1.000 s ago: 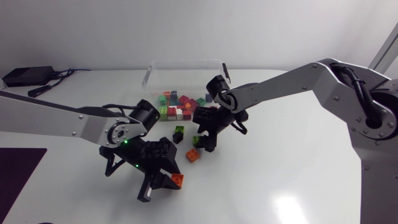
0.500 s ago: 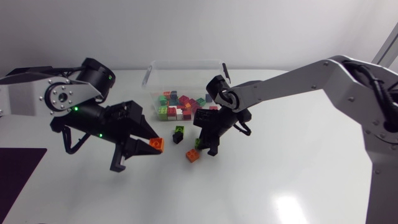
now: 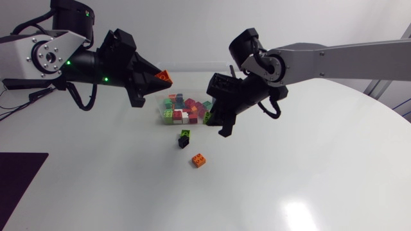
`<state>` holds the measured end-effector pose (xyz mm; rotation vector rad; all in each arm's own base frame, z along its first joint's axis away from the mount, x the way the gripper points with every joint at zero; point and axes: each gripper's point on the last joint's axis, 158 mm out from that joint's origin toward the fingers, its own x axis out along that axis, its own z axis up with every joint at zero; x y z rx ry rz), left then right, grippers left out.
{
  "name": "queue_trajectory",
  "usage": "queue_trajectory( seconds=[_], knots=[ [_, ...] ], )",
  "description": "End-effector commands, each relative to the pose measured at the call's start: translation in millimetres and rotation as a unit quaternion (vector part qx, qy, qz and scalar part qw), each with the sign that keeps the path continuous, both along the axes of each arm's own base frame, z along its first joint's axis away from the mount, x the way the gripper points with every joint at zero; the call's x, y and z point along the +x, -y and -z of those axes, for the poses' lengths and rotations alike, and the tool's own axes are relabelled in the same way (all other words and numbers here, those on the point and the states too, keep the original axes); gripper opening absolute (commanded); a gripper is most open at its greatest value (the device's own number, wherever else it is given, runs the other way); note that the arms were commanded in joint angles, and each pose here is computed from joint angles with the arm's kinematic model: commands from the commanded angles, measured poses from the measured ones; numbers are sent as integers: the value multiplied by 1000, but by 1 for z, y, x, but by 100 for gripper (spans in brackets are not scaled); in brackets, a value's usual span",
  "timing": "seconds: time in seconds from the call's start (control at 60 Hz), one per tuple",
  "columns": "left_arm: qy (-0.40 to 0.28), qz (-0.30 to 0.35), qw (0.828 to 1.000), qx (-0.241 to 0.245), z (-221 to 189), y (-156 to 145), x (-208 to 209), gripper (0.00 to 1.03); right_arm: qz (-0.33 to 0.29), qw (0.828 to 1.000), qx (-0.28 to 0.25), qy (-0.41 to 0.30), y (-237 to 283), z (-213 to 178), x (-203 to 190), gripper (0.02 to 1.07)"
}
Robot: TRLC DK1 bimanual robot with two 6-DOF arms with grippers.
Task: Place the duplo bricks in the container
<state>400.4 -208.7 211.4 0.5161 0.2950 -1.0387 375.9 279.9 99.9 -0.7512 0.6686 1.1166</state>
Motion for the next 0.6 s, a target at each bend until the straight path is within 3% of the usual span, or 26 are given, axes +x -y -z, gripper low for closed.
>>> queue_trajectory(
  seconds=[0.0, 0.2, 0.417, 0.483, 0.55, 0.583],
  knots=[
    [-11, -16, 1000, -23, -8, 1, 17, 28, 36, 999, 25, 26, 1, -35, 19, 33],
    [0, -58, 998, -39, -14, -8, 59, 29, 96, 991, 68, 70, 3, -82, 58, 33],
    [15, -125, 991, -48, 3, -18, 118, 32, 140, 980, 93, 106, 6, -105, 92, 33],
    [9, -134, 990, -48, 12, -15, 131, 37, 147, 978, 96, 114, 6, -108, 100, 33],
    [11, -143, 989, -41, 20, -10, 144, 48, 156, 976, 99, 115, 5, -109, 106, 33],
    [13, -150, 988, -37, 23, -9, 151, 59, 158, 975, 100, 117, 4, -109, 109, 33]
  ],
)
